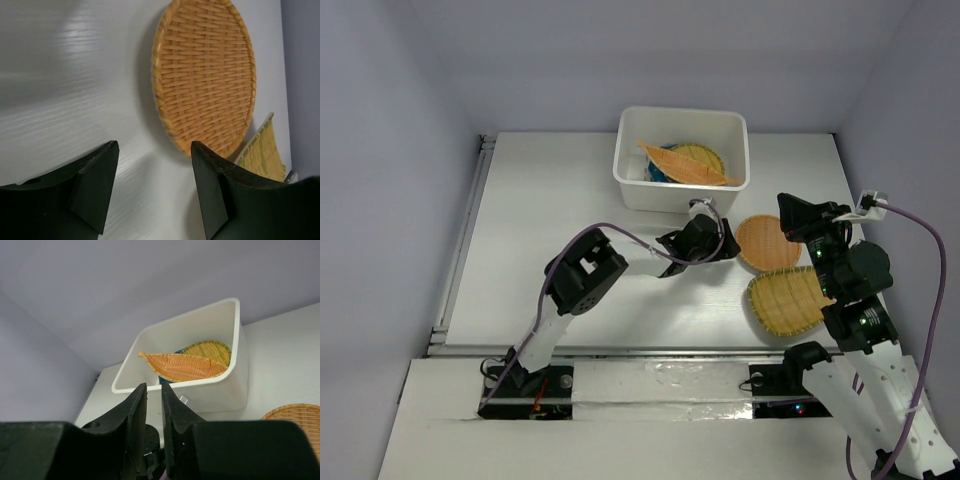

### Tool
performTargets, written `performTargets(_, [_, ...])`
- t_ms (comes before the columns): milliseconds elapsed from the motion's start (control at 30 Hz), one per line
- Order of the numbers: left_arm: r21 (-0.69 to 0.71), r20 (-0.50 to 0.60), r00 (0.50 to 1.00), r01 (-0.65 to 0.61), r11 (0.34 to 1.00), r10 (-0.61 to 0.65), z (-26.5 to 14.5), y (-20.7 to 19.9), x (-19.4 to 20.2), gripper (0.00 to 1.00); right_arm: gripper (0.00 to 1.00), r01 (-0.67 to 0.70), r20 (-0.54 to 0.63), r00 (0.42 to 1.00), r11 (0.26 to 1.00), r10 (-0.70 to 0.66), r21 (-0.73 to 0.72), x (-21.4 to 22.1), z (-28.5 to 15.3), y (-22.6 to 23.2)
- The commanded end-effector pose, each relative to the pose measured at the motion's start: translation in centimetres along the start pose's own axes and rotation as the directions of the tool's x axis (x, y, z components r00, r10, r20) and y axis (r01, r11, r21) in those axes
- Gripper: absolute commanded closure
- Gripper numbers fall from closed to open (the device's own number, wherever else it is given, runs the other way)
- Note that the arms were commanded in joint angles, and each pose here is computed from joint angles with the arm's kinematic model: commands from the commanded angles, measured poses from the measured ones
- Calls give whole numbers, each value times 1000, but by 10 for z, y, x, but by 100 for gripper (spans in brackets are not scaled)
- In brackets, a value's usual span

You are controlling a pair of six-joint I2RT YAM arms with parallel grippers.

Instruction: Place the plates into the plastic bin on the countertop

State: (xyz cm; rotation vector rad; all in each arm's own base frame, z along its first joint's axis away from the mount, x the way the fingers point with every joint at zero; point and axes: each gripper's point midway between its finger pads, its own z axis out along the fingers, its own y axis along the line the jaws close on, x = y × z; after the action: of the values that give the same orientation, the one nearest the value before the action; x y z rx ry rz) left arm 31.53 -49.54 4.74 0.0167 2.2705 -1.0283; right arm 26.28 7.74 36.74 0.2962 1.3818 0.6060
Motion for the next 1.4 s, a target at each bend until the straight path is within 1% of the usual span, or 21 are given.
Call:
performTargets(0, [73, 43, 998, 50, 996, -53, 9, -34, -15, 43, 76, -10, 41, 999, 999, 12, -39, -11, -1, 9])
performTargets(33, [58, 32, 998, 54, 997, -56, 15, -27, -9, 44, 76, -10, 43, 999, 999, 12, -38, -11, -1, 9])
performTargets(233, [48, 3, 996, 91, 995, -91, 34, -21, 3, 47, 76, -12, 46, 999, 999, 14, -31, -11, -1, 7])
performTargets(433, [60, 5, 992, 123, 991, -124, 45, -21, 5, 53, 76, -14, 47, 999, 999, 15, -30, -11, -1, 7])
performTargets(667, [99, 38, 980, 193, 976, -197, 48, -21, 3, 69, 76, -18, 45, 999, 999, 19, -27, -9, 0, 6])
performTargets(700, [95, 42, 977, 203, 974, -208, 47, -17, 5, 74, 76, -19, 49, 999, 999, 20, -28, -11, -1, 6])
performTargets(733, [123, 69, 971, 218, 968, -227, 44, -20, -6, 77, 76, -19, 51, 998, 999, 20, -28, -11, -1, 6])
performTargets(767, [124, 75, 969, 226, 966, -236, 43, -18, -6, 81, 76, -19, 51, 998, 999, 20, -28, -11, -2, 6])
performTargets(800, [113, 85, 965, 238, 965, -248, 42, -12, -5, 90, 76, -19, 52, 998, 999, 21, -30, -11, -2, 7])
performTargets(833, [130, 108, 959, 248, 960, -262, 38, -14, -15, 94, 76, -18, 46, 999, 999, 20, -30, -10, -1, 6])
performTargets(867, [132, 126, 953, 260, 956, -277, 35, -8, -14, 100, 76, -19, 43, 999, 999, 21, -30, -9, -1, 6])
performTargets(900, [117, 131, 952, 263, 958, -277, 31, -2, -13, 100, 76, -19, 41, 999, 999, 21, -33, -8, 0, 7])
performTargets(933, [157, 160, 943, 267, 951, -291, 23, -12, -24, 100, 76, -19, 39, 999, 999, 20, -33, -7, 0, 6])
performTargets(1000, [174, 199, 932, 271, 947, -303, 12, -4, -26, 100, 77, -18, 33, 999, 999, 20, -34, -5, 1, 6])
performTargets(1033, [204, 221, 922, 276, 939, -318, 2, -11, -35, 100, 77, -16, 30, 999, 999, 17, -34, -4, 2, 6])
performTargets(1167, [242, 297, 886, 291, 926, -356, -27, -2, -50, 100, 77, -11, 26, 1000, 999, 12, -32, -2, 4, 5])
performTargets(1200, [217, 321, 878, 297, 930, -355, -35, 12, -47, 100, 77, -11, 23, 1000, 999, 12, -30, -1, 4, 4])
performTargets(1233, [267, 350, 859, 290, 919, -373, -50, 0, -61, 100, 77, -11, 23, 1000, 999, 12, -33, -1, 4, 5])
performTargets(1300, [252, 391, 849, 272, 929, -355, -65, 11, -63, 100, 77, -9, 21, 1000, 999, 10, -34, 0, 5, 5])
performTargets(1333, [296, 415, 835, 251, 922, -360, -80, -2, -76, 100, 78, -9, 18, 1000, 999, 10, -36, 1, 5, 5])
performTargets(1367, [298, 427, 835, 231, 926, -346, -87, -4, -79, 100, 78, -10, 22, 1000, 999, 10, -38, 0, 5, 6])
